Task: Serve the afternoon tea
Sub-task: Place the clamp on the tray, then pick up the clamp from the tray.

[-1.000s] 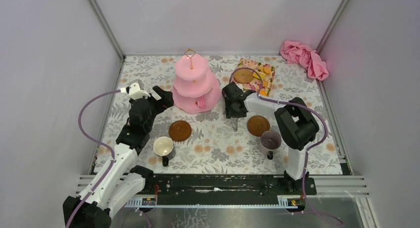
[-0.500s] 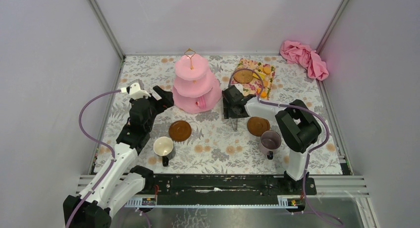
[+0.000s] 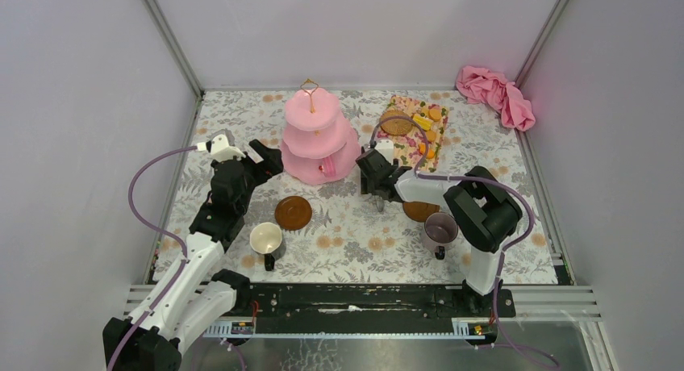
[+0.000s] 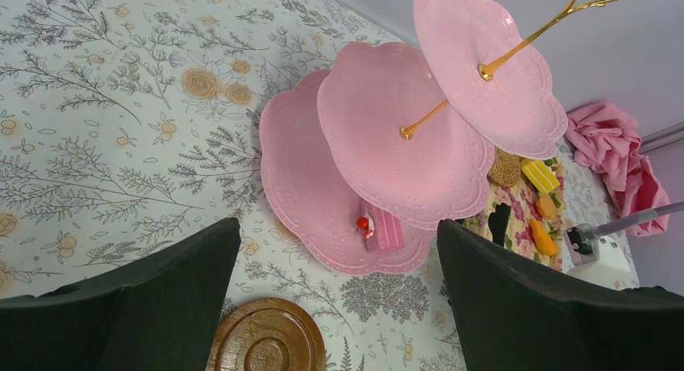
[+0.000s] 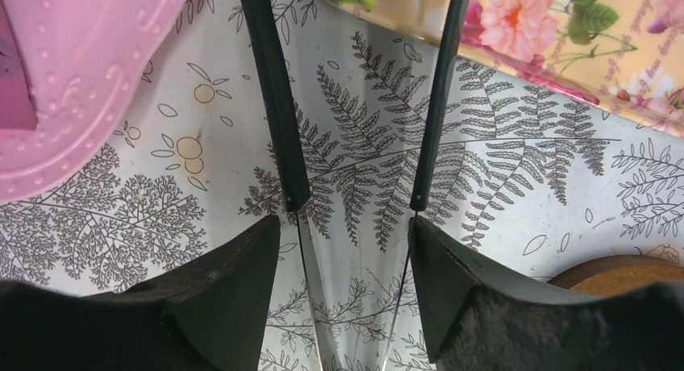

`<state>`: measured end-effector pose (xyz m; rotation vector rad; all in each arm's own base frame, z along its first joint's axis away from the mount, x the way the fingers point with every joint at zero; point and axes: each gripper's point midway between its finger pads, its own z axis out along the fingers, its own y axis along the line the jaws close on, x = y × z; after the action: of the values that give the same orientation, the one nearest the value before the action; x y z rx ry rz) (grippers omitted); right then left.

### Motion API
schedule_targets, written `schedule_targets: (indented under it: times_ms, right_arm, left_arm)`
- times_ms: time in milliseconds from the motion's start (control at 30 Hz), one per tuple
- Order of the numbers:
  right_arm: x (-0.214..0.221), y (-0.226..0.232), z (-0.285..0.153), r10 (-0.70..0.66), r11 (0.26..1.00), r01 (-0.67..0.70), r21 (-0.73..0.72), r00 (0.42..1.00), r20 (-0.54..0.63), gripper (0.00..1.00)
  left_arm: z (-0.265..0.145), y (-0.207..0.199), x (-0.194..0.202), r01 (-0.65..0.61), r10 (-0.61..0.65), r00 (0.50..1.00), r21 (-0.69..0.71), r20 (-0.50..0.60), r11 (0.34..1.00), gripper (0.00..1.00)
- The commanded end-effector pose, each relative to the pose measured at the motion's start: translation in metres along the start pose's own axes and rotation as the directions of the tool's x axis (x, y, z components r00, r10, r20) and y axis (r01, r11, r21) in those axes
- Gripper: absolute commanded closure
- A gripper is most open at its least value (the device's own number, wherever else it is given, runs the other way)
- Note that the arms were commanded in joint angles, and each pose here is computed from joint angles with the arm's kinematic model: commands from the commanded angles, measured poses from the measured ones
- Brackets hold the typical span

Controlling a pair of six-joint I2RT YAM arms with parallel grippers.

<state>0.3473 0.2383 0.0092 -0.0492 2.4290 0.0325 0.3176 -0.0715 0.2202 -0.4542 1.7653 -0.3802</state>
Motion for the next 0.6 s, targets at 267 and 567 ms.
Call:
schedule_targets:
  times_ms: [267,567]
  right_arm:
    - [0.08,-0.046,0.016,-0.086,0.977,0.116,0.181,0.982,-0.169,0.42]
    - [0.085,-0.051,0.011,-0.088,0.967,0.125,0.223,0.982,-0.166,0.45]
  left_arm:
    - [0.0,-0.009,-0.015,0.014,-0.015,0.999,0.035,0.052,0.999,0.0]
    - [0.0,-0.009,-0.016,0.017,-0.019,0.998,0.039,0.053,0.999,0.0]
